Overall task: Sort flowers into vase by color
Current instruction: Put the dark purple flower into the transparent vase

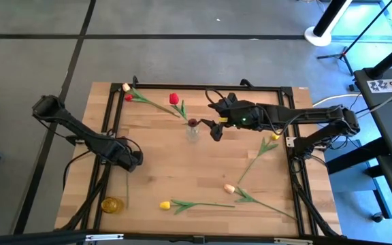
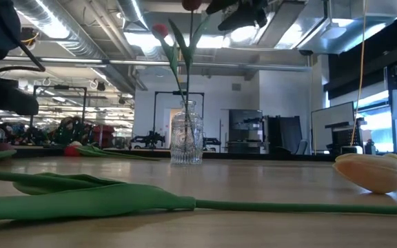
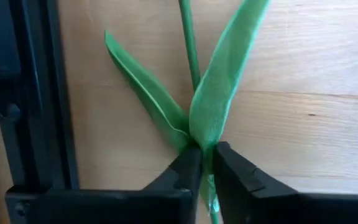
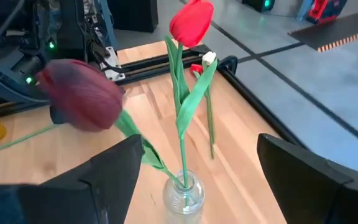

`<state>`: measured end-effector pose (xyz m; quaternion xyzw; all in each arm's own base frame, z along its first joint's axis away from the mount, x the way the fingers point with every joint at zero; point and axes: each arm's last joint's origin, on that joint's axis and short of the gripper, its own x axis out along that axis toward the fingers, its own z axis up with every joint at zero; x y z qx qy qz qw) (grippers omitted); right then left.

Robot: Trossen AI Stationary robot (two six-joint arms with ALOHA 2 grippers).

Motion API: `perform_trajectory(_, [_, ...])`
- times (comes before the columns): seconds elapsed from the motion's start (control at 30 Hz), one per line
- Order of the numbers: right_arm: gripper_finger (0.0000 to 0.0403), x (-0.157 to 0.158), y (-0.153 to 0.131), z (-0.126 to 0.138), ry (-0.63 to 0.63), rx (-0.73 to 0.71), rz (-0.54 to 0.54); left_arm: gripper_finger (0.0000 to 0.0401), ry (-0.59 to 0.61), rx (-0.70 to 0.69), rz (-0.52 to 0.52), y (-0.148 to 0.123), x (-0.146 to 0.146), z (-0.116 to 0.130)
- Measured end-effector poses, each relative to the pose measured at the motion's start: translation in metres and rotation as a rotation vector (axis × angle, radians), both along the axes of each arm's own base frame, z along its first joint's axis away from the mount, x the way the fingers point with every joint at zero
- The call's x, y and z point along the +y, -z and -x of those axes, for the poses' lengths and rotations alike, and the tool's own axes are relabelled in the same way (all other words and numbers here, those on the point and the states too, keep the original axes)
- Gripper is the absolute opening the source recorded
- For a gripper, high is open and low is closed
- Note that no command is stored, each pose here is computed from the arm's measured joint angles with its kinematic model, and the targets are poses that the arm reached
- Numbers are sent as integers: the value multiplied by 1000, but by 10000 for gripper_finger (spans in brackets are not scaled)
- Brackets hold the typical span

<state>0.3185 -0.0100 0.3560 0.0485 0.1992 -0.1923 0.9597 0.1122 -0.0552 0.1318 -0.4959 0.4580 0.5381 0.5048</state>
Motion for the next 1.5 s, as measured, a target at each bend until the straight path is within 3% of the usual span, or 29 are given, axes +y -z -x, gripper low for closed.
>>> perform_trajectory(0.13, [318,0,-13,12,-12,-36,21,8,6,-39,-21,-5,-2,-5])
perform_trajectory(0.23, [318,1,-25,24,-38,-66,22,4,55,-183,-116,-23,-7,-21])
perform_trajectory(0.43, [318,7,-39,40,-145,-114,-14,2,308,-448,-327,-84,-23,-52])
perform_trajectory(0.6, [318,21,-45,46,-205,-140,-6,1,612,-667,-504,-133,-43,-72])
perform_trajectory(0.73, [318,38,-48,49,-259,-161,-16,1,744,-895,-558,-168,-58,-87])
perform_trajectory(0.87, [318,57,-54,50,-343,-228,-41,0,880,-1077,-711,-195,-68,-100])
perform_trajectory(1.13, [318,89,-62,40,-470,-395,-141,0,1021,-1163,-1059,-208,-65,-136])
perform_trajectory(1.33, [312,102,-59,35,-484,-418,-161,0,986,-1165,-1112,-200,-50,-161])
perform_trajectory(1.5, [274,105,-53,21,-411,-448,-148,0,1014,-1181,-1139,-192,-46,-176])
